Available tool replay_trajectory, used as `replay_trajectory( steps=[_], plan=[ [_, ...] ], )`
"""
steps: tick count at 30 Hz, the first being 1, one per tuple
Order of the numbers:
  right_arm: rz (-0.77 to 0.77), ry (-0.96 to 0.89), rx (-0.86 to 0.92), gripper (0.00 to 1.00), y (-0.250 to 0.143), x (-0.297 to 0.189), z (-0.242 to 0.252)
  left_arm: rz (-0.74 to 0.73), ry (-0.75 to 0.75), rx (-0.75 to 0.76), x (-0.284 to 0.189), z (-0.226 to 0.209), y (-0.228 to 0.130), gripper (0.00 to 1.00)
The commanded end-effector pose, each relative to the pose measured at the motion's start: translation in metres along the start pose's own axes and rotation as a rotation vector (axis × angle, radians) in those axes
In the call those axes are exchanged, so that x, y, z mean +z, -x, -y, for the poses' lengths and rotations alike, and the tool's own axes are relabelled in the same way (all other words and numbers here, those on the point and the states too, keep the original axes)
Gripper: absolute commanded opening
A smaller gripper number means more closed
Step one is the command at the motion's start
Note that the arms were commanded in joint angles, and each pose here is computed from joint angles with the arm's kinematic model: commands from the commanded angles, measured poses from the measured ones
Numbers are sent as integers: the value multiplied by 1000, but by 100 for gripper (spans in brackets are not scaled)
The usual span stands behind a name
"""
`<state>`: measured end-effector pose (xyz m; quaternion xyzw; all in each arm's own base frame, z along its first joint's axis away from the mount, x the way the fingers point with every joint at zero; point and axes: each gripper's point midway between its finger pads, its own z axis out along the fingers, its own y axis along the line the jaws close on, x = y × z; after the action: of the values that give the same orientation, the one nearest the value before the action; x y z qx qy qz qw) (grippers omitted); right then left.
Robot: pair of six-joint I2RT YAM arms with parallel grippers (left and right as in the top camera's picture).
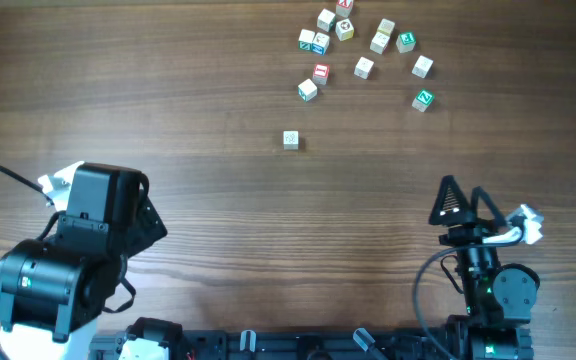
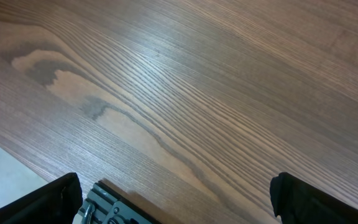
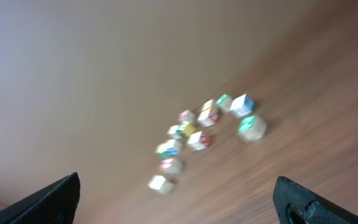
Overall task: Form a horizontal line
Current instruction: 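Reach the right gripper toward the block cluster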
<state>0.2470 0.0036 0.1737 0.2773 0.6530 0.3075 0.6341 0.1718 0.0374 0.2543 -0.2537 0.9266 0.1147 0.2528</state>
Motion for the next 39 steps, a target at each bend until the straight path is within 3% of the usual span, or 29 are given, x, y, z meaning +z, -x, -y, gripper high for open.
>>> replay_trajectory(
  steps=[1,3,9,16,21,25,30,39],
  plan=[
    [-62,138,270,100,-4,-2,-30,8,28,-25,0,-7,-1,100],
    [-56,274,77,100,2,-8,-59,8,28,-25,0,-7,0,100],
    [-74,228,-3,100,18,-3,-74,8,28,-25,0,-7,-1,100],
    [-364,200,-159,99,1,41,-92,8,28,-24,0,-7,-1,100],
    [-570,52,-165,100,-15,74,-73,8,28,-25,0,-7,-1,100],
    [-648,27,-138,100,-20,88,-72,8,28,-24,0,-7,-1,100],
    [-686,-68,61,100,-33,96,-57,8,28,-24,0,-7,-1,100],
    [-635,-71,-110,99,-22,117,-50,8,28,-24,0,-7,-1,100]
  ],
)
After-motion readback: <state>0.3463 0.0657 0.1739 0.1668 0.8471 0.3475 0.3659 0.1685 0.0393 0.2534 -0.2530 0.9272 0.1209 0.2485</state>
